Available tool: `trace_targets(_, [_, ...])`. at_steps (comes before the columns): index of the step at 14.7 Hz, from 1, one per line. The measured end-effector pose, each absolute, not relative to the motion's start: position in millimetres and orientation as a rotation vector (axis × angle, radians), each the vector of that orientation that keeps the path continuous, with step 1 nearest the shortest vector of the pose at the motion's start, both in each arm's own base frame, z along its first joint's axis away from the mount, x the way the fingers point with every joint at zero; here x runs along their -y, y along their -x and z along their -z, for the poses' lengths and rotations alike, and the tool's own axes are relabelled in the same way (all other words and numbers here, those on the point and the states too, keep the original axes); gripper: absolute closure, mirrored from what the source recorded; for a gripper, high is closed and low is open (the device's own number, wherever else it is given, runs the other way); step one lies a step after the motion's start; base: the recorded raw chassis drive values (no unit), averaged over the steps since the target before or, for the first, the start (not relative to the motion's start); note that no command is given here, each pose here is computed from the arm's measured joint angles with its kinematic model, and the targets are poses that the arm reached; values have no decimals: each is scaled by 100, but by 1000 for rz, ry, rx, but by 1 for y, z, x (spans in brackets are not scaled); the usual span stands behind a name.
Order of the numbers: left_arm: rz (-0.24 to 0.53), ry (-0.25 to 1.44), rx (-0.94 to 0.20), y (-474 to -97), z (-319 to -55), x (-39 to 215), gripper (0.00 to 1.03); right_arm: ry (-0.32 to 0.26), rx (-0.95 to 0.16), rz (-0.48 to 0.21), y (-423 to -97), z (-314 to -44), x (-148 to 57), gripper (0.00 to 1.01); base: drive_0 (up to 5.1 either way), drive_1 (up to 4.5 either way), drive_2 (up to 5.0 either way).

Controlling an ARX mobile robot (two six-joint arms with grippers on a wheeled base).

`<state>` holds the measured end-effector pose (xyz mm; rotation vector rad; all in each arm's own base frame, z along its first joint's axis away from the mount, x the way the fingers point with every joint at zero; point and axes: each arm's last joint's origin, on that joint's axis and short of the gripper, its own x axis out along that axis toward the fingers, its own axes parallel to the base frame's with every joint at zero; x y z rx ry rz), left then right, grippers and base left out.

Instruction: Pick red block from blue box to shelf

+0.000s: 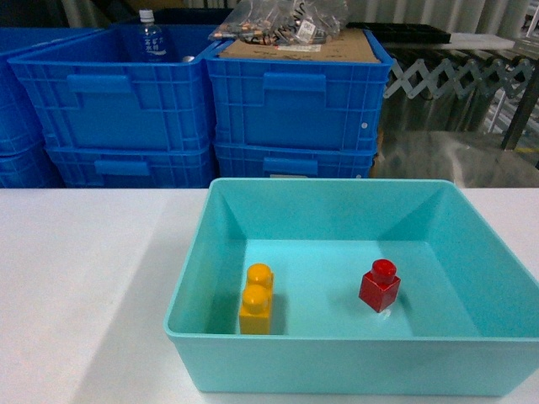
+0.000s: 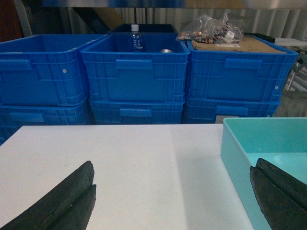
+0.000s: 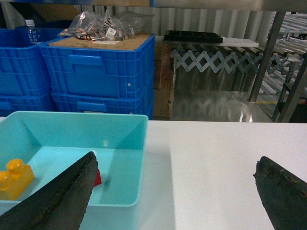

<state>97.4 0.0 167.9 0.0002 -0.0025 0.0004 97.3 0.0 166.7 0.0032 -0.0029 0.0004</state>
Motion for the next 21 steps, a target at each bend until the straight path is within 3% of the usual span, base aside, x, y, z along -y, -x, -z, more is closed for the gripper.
trace_targets(1, [0, 0, 2, -97, -168, 0, 5, -3, 3, 0, -97, -167, 0, 3, 0, 0, 0])
trace_targets(3, [0, 0, 2, -97, -168, 0, 5, -21, -186, -81, -105, -164, 3, 3, 0, 0, 0])
trace_targets(7, [0, 0, 2, -97, -168, 0, 5, 5, -182, -173, -165, -198, -10, 3, 0, 0, 0])
trace_targets(8, [0, 0, 2, -97, -168, 0, 5, 10, -184, -186, -189, -203, -19, 3, 0, 0, 0])
trace_targets(9, [0, 0, 2, -97, -168, 0, 5, 53, -291, -281, -267, -199, -72, 3, 0, 0, 0])
trace_targets(10, [0, 0, 2, -97, -168, 0, 5, 80, -346, -295, -282, -192, -90, 3, 0, 0, 0])
trace_targets(14, [0, 0, 2, -97, -168, 0, 5, 196, -581, -297, -316, -164, -145, 3, 0, 0, 0])
trace_targets(17, [0, 0, 2, -97, -168, 0, 5, 217, -732, -245, -339, -131, -156, 3, 0, 0, 0])
trace_targets(21, [0, -1, 2, -97, -168, 0, 5, 239, -814, -186, -359, -100, -158, 3, 0, 0, 0])
